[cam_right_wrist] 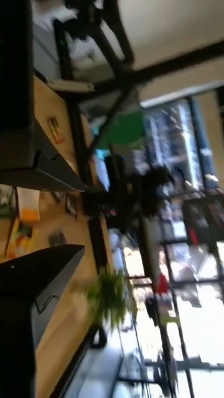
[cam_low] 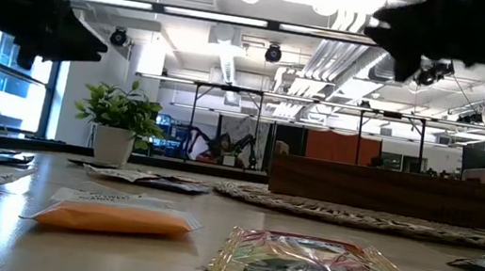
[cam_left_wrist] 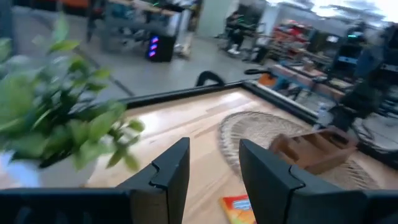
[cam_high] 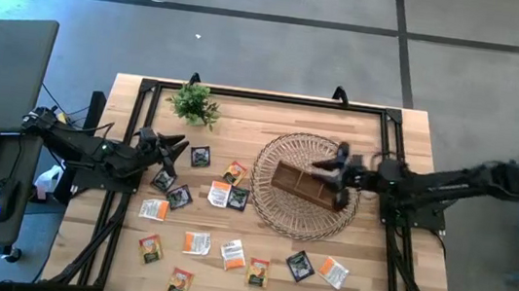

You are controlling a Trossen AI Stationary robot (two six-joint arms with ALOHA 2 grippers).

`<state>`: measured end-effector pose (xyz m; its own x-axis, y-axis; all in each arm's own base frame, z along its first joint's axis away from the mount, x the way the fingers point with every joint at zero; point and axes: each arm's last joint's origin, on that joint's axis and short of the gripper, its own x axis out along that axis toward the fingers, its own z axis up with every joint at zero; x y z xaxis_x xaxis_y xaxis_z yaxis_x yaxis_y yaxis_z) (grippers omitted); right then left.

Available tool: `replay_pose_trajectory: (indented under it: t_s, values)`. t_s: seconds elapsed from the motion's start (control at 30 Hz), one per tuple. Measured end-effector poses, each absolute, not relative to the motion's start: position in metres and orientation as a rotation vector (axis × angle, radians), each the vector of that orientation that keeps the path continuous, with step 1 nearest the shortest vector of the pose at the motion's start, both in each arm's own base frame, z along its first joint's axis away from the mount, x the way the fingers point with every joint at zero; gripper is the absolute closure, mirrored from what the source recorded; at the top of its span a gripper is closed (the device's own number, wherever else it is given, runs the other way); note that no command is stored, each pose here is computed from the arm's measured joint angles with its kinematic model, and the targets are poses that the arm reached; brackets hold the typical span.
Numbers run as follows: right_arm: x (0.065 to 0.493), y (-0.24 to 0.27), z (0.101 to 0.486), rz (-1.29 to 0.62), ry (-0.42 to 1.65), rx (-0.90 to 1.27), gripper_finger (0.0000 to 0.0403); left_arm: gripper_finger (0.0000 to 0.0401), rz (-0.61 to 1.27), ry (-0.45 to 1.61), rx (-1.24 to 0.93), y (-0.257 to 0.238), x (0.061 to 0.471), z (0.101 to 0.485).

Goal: Pick & Place Tea
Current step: Put the violet tea bag into the left section of the wooden organizer

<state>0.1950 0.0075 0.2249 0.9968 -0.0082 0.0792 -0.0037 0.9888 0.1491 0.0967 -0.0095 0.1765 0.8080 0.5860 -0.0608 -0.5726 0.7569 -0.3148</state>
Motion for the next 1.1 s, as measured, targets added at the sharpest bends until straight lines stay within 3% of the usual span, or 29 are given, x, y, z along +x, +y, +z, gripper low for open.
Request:
replay_pose_trajectory:
  t_s: [0.1,0.23,0.4,0.6,0.87,1.1]
  values:
    - [0.233,0.027,0.250,0.068,0.050,0.030,0.0252,0.0263,0.561,-0.086,-0.305,-0.011,0.098,0.185]
    - [0.267,0.050,0.273,0.091,0.384,-0.026,0.0257,0.0263,0.549,-0.132,-0.296,-0.011,0.098,0.192]
    - [0.279,0.076,0.275,0.069,0.842,0.157,0.0256,0.0263,0.513,-0.100,-0.302,-0.012,0.099,0.188]
    - [0.289,0.125,0.234,0.136,1.140,0.409,0.0236,0.0263,0.420,-0.025,-0.371,-0.015,0.100,0.179]
    - [0.291,0.159,0.184,0.099,1.333,0.412,0.0196,0.0263,0.358,0.000,-0.495,-0.017,0.100,0.176]
    - [0.285,0.170,0.160,0.021,1.378,0.315,0.0192,0.0263,0.357,-0.001,-0.500,-0.017,0.100,0.176]
